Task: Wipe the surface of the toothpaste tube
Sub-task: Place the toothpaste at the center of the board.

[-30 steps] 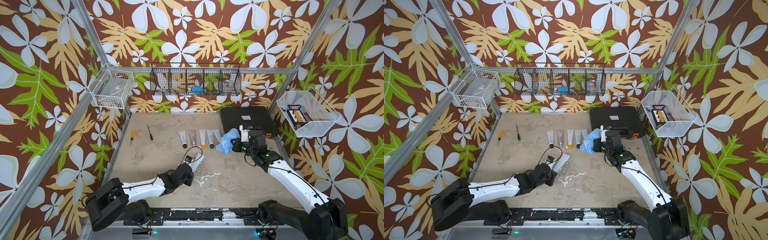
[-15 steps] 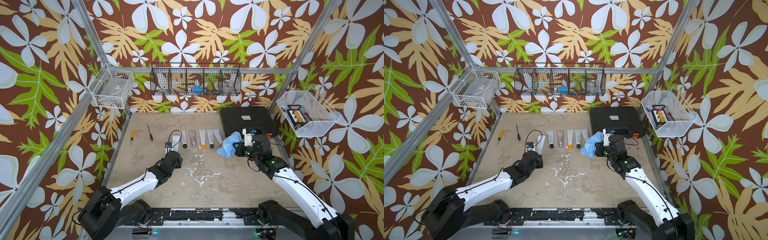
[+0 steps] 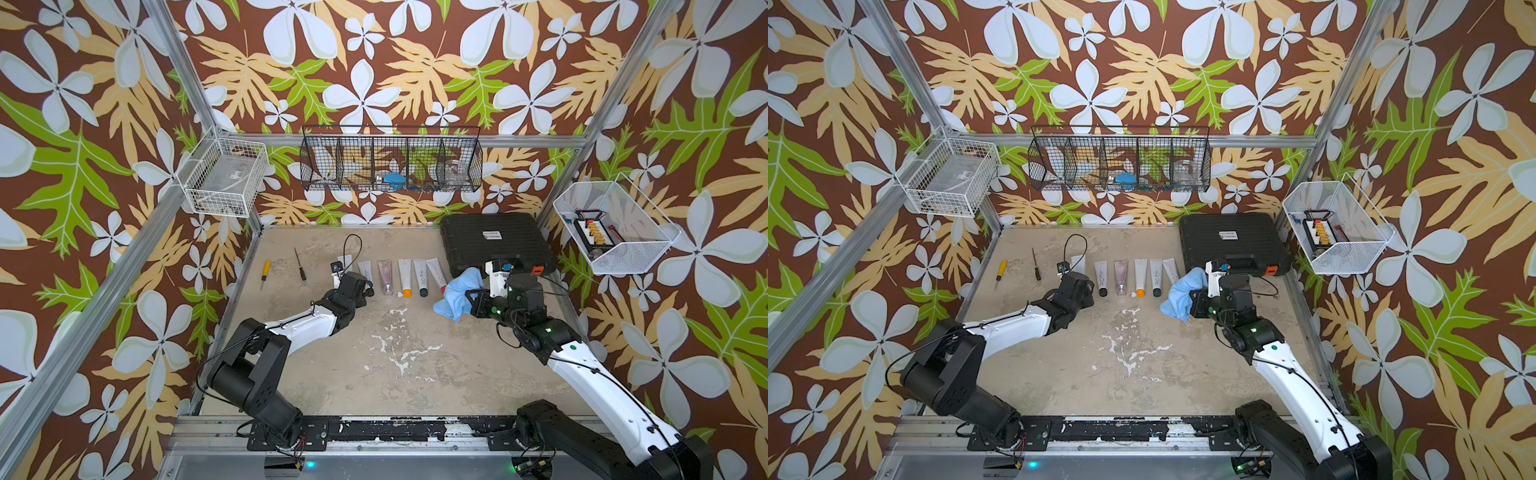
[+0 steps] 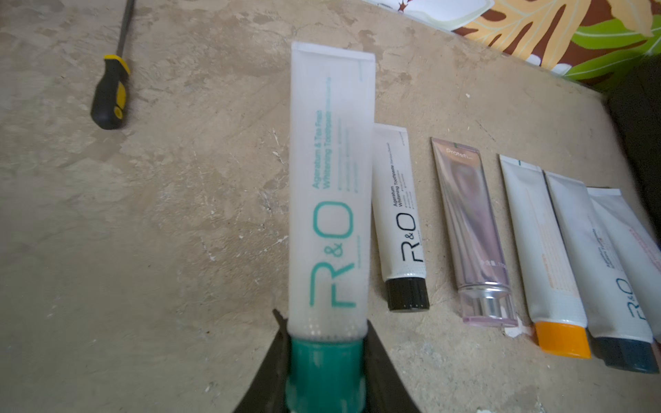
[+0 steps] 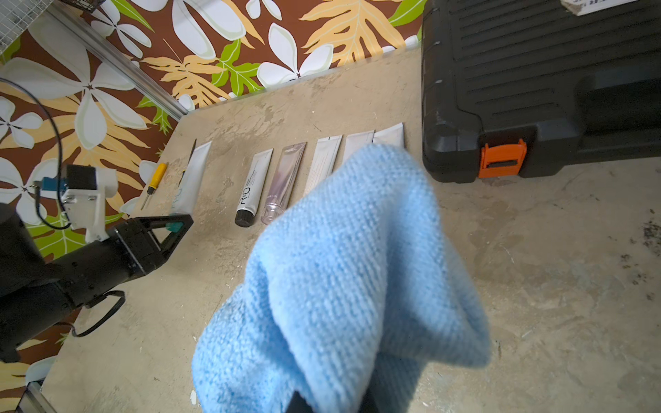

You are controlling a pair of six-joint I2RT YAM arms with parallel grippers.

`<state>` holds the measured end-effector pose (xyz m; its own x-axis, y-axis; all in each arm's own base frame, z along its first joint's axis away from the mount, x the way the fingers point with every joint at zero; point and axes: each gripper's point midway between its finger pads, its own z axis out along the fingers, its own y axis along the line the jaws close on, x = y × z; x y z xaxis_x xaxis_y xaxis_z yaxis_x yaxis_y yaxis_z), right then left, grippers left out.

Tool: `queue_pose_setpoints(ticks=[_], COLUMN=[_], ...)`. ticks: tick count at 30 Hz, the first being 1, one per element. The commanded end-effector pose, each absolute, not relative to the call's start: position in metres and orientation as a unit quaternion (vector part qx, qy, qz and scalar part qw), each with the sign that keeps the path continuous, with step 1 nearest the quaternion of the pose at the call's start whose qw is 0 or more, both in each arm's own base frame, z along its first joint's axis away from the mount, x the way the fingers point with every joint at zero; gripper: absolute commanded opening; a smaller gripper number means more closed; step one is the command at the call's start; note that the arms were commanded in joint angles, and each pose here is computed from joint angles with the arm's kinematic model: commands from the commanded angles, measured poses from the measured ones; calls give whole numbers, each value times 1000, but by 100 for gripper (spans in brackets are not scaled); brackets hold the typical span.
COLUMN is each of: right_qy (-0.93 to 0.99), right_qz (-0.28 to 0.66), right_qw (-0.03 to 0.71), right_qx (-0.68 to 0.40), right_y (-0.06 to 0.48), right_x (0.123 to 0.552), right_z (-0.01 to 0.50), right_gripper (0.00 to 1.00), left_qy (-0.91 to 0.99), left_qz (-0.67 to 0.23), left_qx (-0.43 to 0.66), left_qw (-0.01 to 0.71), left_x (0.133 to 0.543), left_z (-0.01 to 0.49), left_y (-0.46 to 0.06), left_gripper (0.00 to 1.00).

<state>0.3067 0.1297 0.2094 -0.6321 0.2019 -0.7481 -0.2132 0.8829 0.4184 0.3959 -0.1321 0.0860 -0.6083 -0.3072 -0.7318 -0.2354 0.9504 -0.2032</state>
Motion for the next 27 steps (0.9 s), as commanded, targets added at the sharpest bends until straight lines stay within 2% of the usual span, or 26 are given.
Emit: queue_pose_setpoints(ticks=[1,15,27], right_qy=[870,871,867], right_qz=[242,253,272], right_qw=[429,421,417], right_qx=[-10,-15,-18], right_y=[130,134,140], right_x=[304,301,301], right_z=[211,208,210], right_gripper=[0,0,0], left_qy=[898,929,937], left_qz=[-54,-39,-35], left_qx=[-153,-130,-122], left_qw=[409,344,327], left_x=[408,415,401], left_z=[79,30,21], left_y=[-136,-142,-138], left_gripper=[0,0,9])
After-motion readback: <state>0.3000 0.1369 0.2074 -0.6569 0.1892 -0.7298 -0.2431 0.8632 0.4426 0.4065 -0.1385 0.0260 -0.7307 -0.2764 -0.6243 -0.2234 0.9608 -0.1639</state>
